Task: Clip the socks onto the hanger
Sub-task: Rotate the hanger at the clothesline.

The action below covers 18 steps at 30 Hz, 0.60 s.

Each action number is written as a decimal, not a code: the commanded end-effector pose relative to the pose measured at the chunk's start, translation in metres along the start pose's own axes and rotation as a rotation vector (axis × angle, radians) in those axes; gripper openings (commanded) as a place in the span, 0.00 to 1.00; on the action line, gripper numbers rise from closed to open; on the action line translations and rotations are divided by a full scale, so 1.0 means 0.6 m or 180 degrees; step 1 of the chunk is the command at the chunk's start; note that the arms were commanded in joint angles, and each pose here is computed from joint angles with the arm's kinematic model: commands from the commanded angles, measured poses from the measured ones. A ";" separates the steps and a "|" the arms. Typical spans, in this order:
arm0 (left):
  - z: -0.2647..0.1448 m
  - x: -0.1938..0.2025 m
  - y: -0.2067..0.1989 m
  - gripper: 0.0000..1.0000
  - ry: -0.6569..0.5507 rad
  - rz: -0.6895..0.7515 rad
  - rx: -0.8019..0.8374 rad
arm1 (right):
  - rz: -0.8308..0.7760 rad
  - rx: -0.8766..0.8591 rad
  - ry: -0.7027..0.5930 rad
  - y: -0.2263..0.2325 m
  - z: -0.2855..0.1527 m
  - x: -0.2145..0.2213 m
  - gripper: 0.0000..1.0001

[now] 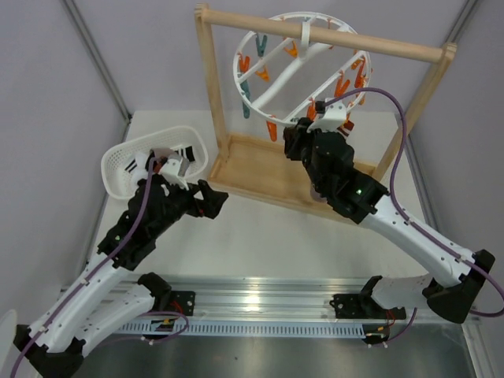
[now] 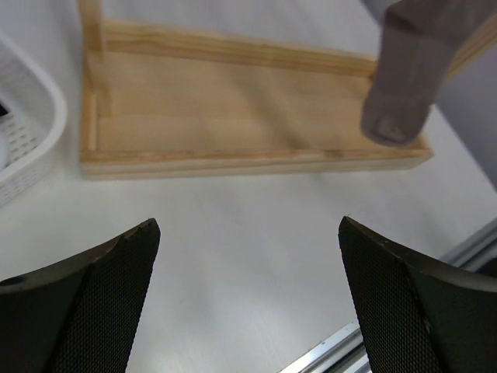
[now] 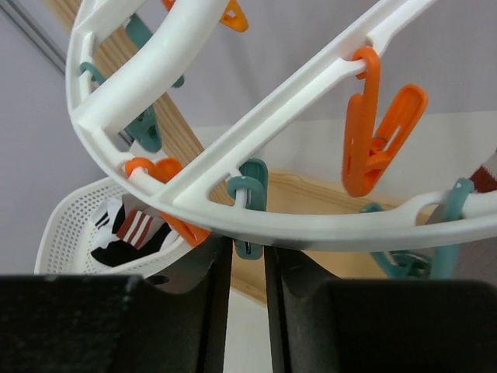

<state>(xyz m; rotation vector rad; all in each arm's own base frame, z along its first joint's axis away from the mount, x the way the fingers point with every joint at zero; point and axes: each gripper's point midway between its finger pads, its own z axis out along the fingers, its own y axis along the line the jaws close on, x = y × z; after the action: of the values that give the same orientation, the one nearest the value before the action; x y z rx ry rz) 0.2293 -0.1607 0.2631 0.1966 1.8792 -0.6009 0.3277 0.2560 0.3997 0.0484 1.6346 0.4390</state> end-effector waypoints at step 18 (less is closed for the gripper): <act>0.038 -0.206 -0.322 0.87 -0.1032 0.0291 0.2027 | 0.0630 -0.1020 0.0091 -0.008 -0.017 -0.077 0.15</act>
<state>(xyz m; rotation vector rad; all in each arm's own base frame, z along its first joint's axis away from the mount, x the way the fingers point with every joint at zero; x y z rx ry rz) 0.2364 -0.3028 0.3815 0.4720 1.5049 -1.0045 0.3249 0.2356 0.3997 -0.0397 1.6981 0.7551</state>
